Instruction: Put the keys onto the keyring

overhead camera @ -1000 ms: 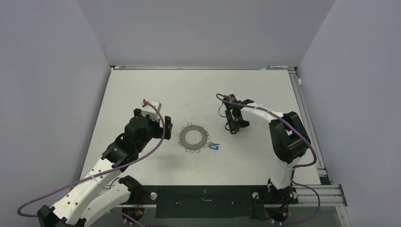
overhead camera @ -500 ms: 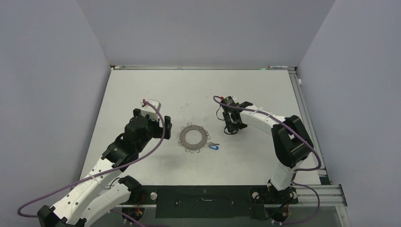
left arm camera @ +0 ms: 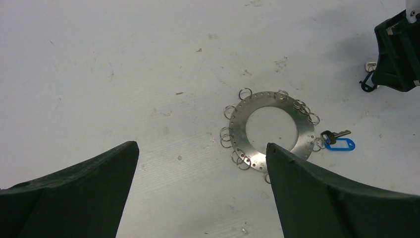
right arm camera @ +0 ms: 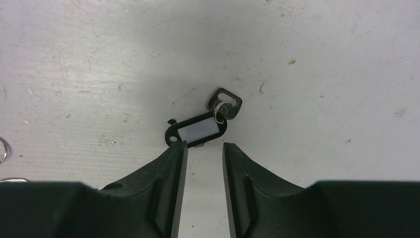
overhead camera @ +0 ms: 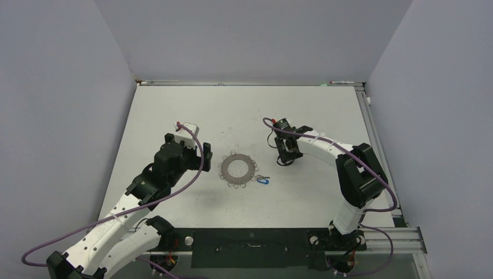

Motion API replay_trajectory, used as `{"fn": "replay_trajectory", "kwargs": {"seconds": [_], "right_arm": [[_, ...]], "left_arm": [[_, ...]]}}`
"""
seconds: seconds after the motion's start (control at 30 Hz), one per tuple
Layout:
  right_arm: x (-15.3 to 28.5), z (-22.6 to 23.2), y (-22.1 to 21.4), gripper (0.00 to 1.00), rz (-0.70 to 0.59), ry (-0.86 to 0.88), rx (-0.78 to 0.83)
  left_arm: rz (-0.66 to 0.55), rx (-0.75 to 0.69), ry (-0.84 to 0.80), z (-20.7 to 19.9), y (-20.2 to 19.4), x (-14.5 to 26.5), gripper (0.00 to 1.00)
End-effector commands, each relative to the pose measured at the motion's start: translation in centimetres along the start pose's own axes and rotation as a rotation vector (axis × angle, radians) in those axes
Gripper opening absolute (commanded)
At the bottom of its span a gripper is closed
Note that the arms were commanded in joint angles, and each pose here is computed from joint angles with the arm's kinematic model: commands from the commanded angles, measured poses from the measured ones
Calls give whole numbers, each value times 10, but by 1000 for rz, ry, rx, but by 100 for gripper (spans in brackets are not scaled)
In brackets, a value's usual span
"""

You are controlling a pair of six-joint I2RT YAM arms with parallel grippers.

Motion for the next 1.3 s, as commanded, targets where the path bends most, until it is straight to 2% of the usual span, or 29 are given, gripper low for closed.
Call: {"fn": "replay_trajectory", "kwargs": {"seconds": [0.0,0.3,0.4,0.47,0.53,0.57,0.67,0.73,0.9,1.27], "right_arm": [[-3,3,14,34,-47,12,-22],[-24,-3,15,31,-30,-45,-64],[-30,-6,15,27,-28,-63,-70],[-32,-10,18,27,-38,-64,-84],[-33,-12,19,25,-39,-65,-92],[-33,-12,19,25,-38,-63,-92],[-33,-12,21,24,-42,-64,-92],[-31,-13,22,24,-49,-65,-96],[-22,-17,29,26,-80,-69,-105],[-28,-26,36,27,-83,-80,-132]], "left_arm": [[-45,7,-30,-4,12,1,100],[-29,2,-28,-4,8,-2,100],[-31,1,-24,-3,9,-2,92],[-37,0,-49,-6,10,-1,80],[-49,2,-136,-17,13,1,50],[-53,4,-186,-23,14,2,45],[-63,10,-337,-42,19,9,47],[-69,12,-376,-47,20,11,50],[-57,6,-298,-38,17,7,50],[-45,5,-300,-39,16,6,49]]}}
Point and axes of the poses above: each gripper's point midway between its finger pads, its own x axis back along the fingers, its own z axis along the line the jaws close on, y = z × x, the point moved 5 cm from there along x, back along the fingers, and after that the axes turned 1 degree about -x, right-handed, at the moved point
